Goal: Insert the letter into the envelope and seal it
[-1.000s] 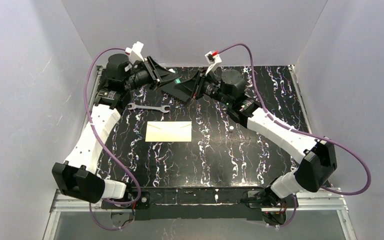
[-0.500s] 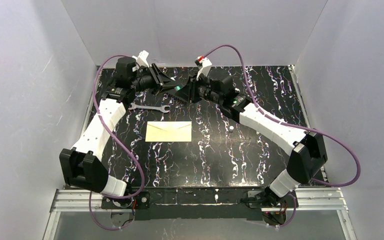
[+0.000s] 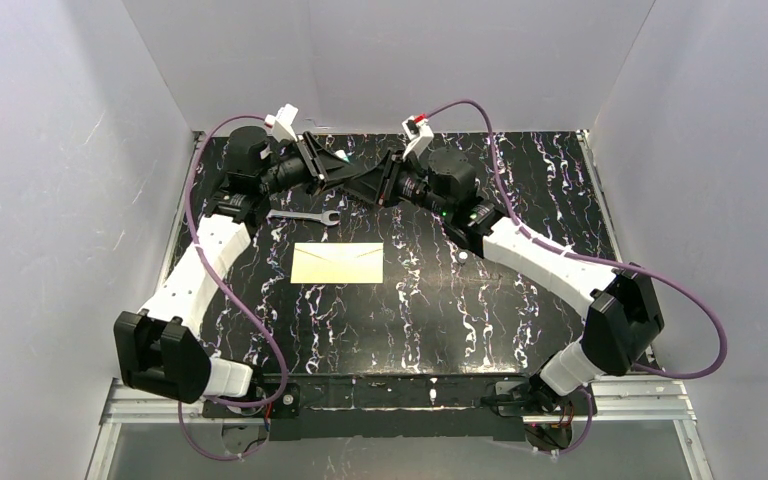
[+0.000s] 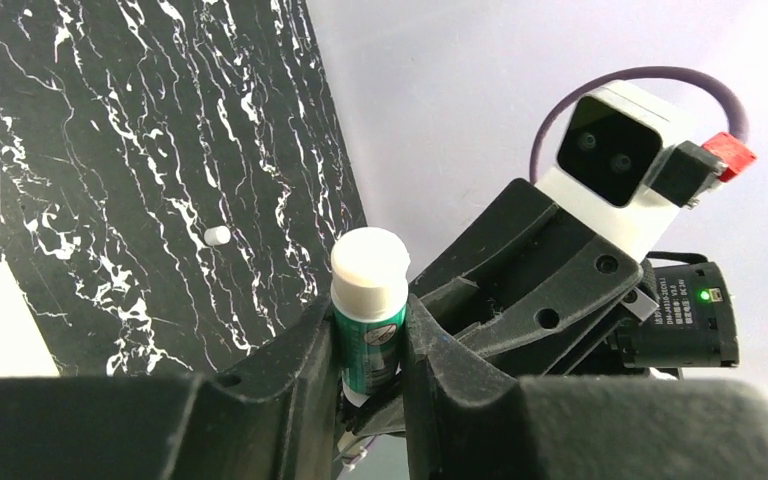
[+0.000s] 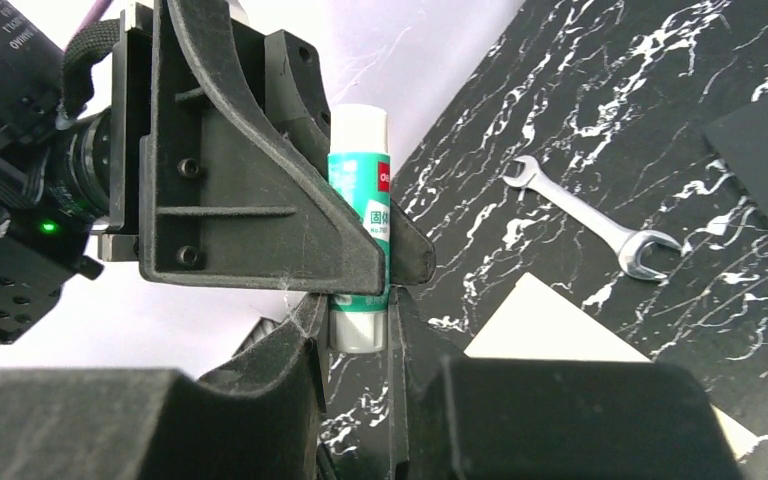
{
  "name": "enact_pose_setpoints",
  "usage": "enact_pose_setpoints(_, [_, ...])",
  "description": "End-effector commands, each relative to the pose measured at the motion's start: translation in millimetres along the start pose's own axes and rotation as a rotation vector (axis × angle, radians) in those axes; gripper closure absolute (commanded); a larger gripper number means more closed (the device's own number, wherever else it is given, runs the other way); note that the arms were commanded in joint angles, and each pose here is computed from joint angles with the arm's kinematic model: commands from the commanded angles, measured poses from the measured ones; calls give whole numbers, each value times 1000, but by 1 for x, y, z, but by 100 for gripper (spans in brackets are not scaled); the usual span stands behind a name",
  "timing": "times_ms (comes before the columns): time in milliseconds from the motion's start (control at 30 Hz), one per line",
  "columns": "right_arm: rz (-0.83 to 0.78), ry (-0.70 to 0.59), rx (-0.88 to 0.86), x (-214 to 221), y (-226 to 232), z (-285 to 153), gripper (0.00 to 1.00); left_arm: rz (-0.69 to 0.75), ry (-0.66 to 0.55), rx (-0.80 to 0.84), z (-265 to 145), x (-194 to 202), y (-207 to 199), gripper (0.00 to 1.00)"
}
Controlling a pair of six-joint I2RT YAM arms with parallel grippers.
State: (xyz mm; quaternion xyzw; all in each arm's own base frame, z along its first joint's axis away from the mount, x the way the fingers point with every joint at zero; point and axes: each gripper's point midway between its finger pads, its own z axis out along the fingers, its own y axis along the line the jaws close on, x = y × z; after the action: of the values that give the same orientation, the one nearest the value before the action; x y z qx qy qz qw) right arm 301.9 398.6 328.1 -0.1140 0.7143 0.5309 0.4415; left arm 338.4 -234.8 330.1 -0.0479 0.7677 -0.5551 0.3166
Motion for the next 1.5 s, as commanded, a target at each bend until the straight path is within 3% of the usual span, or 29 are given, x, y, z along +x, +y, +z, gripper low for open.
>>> enact_pose_setpoints(0, [75,-125,-100,-36,35,-14,88,68,-18,78,-14,0,-30,100])
enact_pose_setpoints(100, [176,-188,-178,-46,49,-25,43,96,-35,100,-17,-5,-41,100])
enact_pose_setpoints(167, [255,-234,-243,-54,60,-34,34,117,-48,116,-20,-8,-50,100])
enact_pose_setpoints(233, [342,-280,-314,-61,69,-42,32,137,-62,137,-23,-13,-61,100])
enact_pose_setpoints(400, [470,-318,-469,-70,86,-52,37,132,-75,189,-26,-20,-81,100])
enact_pose_setpoints(667, [465,-312,-446,-69,82,-45,41,87,-64,232,-29,-21,-97,100])
enact_pose_setpoints(967, [470,-333,-466,-73,80,-39,66,49,-30,246,-30,-17,-100,100])
enact_pose_setpoints(1067, [472,-331,-446,-70,75,-35,66,48,-25,244,-32,-14,-99,100])
enact_pose_setpoints(1300, [473,-329,-439,-69,71,-33,57,48,-29,236,-31,-12,-94,100])
enact_pose_setpoints(1467, [468,-316,-422,-66,69,-31,80,53,-38,227,-29,-14,-91,100])
